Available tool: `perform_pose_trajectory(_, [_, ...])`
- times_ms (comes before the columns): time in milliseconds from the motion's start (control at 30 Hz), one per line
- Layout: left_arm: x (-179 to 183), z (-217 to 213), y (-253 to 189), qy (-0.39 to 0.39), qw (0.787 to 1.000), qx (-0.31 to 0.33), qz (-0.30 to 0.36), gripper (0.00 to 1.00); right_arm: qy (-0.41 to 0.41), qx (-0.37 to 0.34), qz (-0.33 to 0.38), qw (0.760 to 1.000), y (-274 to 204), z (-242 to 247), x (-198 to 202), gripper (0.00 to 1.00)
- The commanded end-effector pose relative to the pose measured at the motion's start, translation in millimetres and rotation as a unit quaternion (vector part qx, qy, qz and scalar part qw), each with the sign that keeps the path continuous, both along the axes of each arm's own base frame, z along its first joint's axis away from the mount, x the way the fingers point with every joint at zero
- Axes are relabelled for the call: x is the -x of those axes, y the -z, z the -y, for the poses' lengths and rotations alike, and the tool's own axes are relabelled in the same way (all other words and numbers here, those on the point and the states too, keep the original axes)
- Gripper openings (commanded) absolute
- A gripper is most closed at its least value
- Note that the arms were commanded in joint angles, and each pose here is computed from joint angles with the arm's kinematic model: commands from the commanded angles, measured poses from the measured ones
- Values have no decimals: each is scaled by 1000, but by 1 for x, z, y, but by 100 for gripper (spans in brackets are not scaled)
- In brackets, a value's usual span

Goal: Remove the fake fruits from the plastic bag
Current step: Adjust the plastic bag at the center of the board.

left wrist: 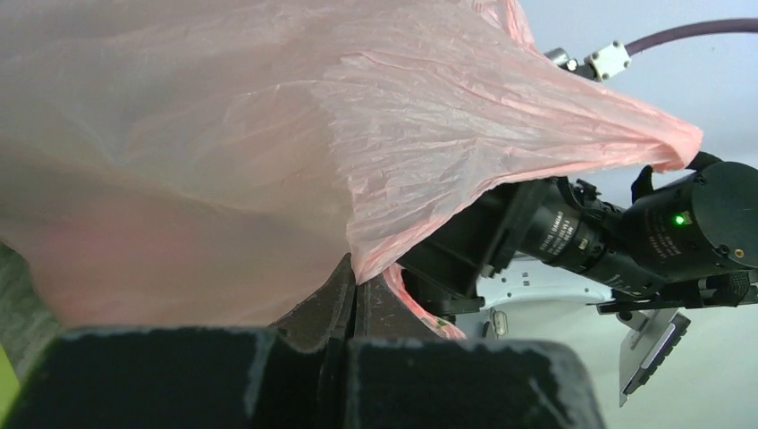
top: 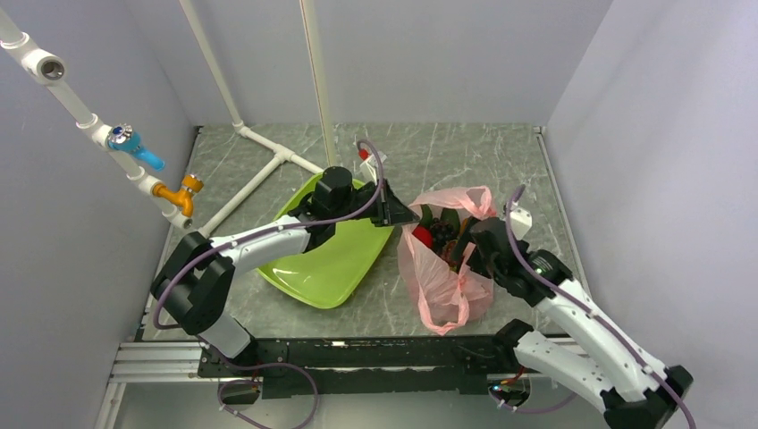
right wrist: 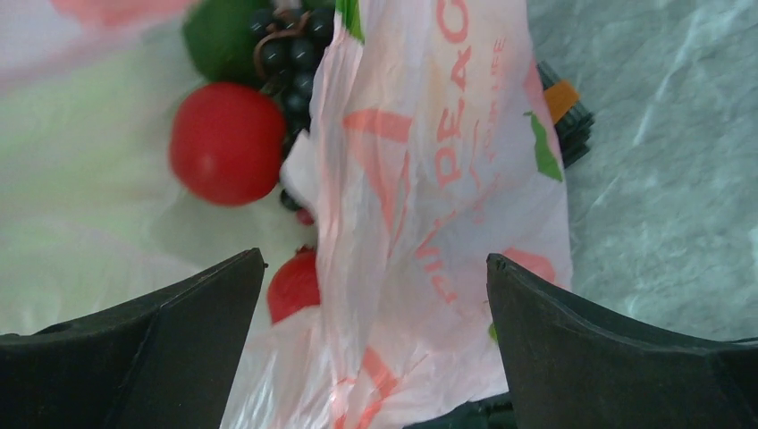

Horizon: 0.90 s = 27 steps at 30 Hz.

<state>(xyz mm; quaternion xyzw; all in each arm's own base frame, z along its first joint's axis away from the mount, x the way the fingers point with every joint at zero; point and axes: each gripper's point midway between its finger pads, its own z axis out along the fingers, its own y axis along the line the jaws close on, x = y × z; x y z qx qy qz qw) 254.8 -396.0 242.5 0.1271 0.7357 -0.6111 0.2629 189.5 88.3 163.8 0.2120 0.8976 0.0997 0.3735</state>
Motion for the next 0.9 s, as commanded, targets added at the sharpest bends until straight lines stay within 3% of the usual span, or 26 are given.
perform_pose_trajectory(0, [7,-3,-16,3,999,24,24,0,65,46,33,996,5,17,-24,96])
perform_pose_trajectory(133, [9,-10,-3,-5,1000,-6,25,0,63,16,65,996,22,15,-24,80])
perform_pose_trajectory(167, [9,-13,-1,-9,999,-14,27,0,59,7,68,996,27,14,-23,68])
perform_pose_trajectory(233, [10,-17,4,-16,999,-29,29,0,78,-8,57,995,39,18,-14,26])
perform_pose_trajectory(267, [10,-20,6,-21,999,-38,31,0,96,-11,48,994,45,23,-9,13])
perform_pose_trajectory(300, [9,-24,8,-28,998,-47,31,0,113,-13,44,993,49,29,-4,8])
perform_pose_trajectory(367, [10,-29,15,-34,997,-63,31,0,147,-11,44,988,55,42,3,1])
perform_pose_trajectory(633, [-1,-54,44,-87,982,-163,34,3,209,-47,70,974,47,61,15,0])
perform_pose_trajectory(867, [13,-50,-6,-68,978,-170,95,50,129,-77,50,987,36,32,16,0])
